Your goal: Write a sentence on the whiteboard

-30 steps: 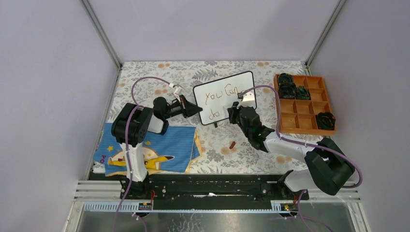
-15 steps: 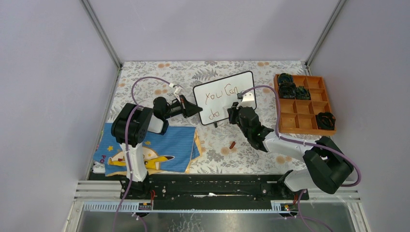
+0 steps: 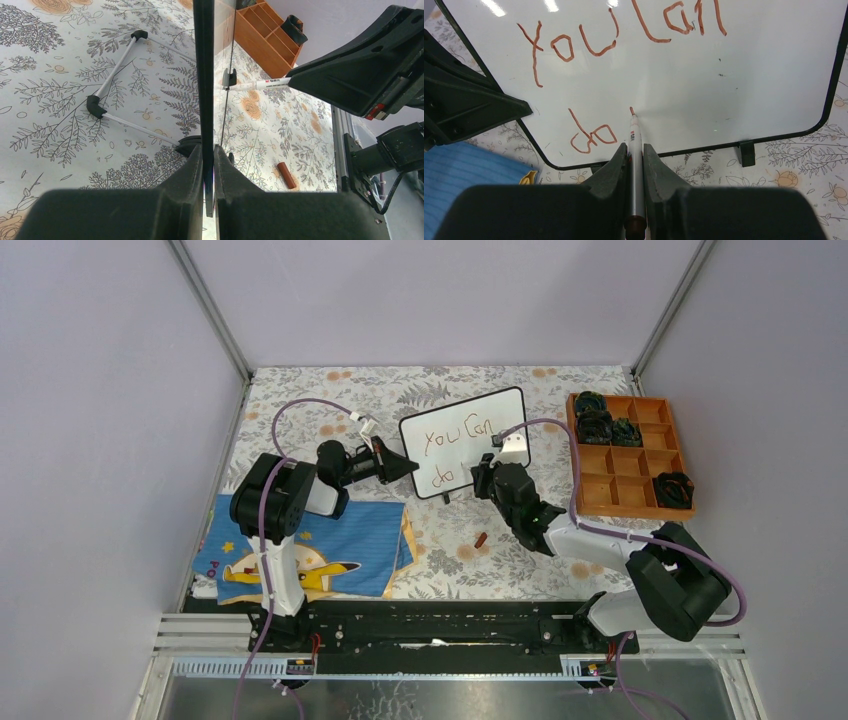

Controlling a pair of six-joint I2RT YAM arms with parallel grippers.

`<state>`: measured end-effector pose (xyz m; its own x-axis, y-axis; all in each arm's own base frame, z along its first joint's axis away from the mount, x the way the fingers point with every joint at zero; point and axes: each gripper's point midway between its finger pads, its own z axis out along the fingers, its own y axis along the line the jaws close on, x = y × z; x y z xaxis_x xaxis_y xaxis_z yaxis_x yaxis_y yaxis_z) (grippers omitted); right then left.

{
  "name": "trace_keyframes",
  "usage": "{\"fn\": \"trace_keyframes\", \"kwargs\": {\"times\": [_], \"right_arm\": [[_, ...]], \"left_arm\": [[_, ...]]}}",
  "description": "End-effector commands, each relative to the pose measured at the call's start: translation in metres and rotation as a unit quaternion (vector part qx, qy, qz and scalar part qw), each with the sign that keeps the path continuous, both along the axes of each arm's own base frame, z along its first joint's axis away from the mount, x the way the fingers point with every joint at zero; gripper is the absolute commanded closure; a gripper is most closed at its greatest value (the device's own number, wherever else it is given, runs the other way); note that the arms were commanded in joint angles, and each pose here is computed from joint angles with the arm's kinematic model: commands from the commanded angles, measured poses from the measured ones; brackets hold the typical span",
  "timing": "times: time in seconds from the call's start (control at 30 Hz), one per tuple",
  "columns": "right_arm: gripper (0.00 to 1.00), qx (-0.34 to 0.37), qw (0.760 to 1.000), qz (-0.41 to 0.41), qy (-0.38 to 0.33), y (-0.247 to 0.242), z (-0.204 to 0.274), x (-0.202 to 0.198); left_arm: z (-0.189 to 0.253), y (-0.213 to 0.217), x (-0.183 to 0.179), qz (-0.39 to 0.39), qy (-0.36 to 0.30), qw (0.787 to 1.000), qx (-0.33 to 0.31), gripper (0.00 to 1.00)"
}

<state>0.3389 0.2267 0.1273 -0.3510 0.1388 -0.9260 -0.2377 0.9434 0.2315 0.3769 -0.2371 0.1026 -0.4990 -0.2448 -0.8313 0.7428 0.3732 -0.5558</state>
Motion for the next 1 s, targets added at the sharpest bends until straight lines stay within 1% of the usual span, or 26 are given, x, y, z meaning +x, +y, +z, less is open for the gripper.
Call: {"fn": "trace_keyframes", "kwargs": {"times": [0.0, 0.57, 0.87, 0.97], "right_arm": [[1.00, 0.003, 1.000, -0.006, 0.004, -0.003, -0.003, -0.004], [1.00, -0.006, 1.000, -0.007, 0.024, -0.010, -0.016, -0.014], [1.00, -0.012, 0.999, -0.045, 0.010, -0.022, -0.005, -0.007], [1.00, -0.006, 0.999, -0.042, 0.002, -0.021, 0.004, -0.007]], "left_arm": [[-0.026, -0.003, -0.010, -0.010, 0.029, 0.999, 0.029, 1.00], [-0.029, -0.005, -0.011, -0.013, 0.032, 0.999, 0.033, 1.00], [-0.029, -0.005, -0.011, -0.013, 0.031, 0.999, 0.035, 1.00], [-0.029, -0.005, -0.011, -0.013, 0.031, 0.999, 0.035, 1.00]]}}
